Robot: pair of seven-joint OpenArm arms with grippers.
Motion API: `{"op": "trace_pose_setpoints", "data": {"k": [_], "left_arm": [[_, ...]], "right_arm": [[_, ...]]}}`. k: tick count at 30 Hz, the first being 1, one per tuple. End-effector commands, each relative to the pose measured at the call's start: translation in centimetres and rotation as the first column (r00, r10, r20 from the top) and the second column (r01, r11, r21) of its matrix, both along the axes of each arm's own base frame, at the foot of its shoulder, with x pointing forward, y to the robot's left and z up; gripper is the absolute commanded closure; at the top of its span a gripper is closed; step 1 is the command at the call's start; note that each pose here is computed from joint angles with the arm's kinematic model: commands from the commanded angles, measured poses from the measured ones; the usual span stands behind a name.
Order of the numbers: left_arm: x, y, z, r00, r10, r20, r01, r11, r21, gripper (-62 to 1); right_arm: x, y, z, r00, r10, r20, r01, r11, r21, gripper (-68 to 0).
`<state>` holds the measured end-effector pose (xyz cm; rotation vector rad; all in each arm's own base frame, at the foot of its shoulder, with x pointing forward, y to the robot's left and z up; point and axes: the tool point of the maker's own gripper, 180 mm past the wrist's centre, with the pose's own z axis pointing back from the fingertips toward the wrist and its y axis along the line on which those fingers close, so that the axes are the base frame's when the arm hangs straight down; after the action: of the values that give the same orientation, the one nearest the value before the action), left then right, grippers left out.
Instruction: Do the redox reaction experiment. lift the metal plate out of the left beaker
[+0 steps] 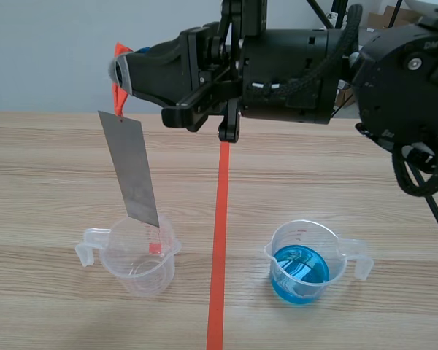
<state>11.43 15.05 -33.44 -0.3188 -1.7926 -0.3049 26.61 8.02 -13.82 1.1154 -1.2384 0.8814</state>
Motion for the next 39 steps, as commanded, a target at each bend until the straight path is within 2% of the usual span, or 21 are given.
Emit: {"op": "trace_pose_setpoints", "data": {"k": [1, 9, 18, 23, 39], "left_arm": [[0.0, 0.1, 1.1, 0.998, 0.001, 0.057, 0.000, 1.000, -0.014, -62.3], [0.0, 0.1, 1.1, 0.998, 0.001, 0.057, 0.000, 1.000, -0.014, -62.3], [0.0, 0.1, 1.1, 0.998, 0.001, 0.057, 0.000, 1.000, -0.014, -62.3], [0.0, 0.1, 1.1, 0.998, 0.001, 0.057, 0.000, 1.000, -0.014, -62.3], [0.0, 0.1, 1.1, 0.998, 0.001, 0.057, 0.000, 1.000, -0.014, -62.3]], "right_arm": [[0.2, 0.0, 1.6, 1.000, 0.002, 0.030, -0.003, 0.999, 0.037, -0.4], [0.1, 0.1, 1.5, 1.000, 0.011, 0.023, -0.012, 0.999, 0.036, -0.4], [-1.4, 0.9, 1.9, 0.998, 0.058, 0.028, -0.060, 0.997, 0.043, -0.4], [-1.3, 0.9, 2.3, 0.997, 0.058, 0.051, -0.060, 0.997, 0.038, -0.4], [-1.2, 0.9, 2.3, 0.997, 0.056, 0.051, -0.058, 0.998, 0.038, -0.4]]}}
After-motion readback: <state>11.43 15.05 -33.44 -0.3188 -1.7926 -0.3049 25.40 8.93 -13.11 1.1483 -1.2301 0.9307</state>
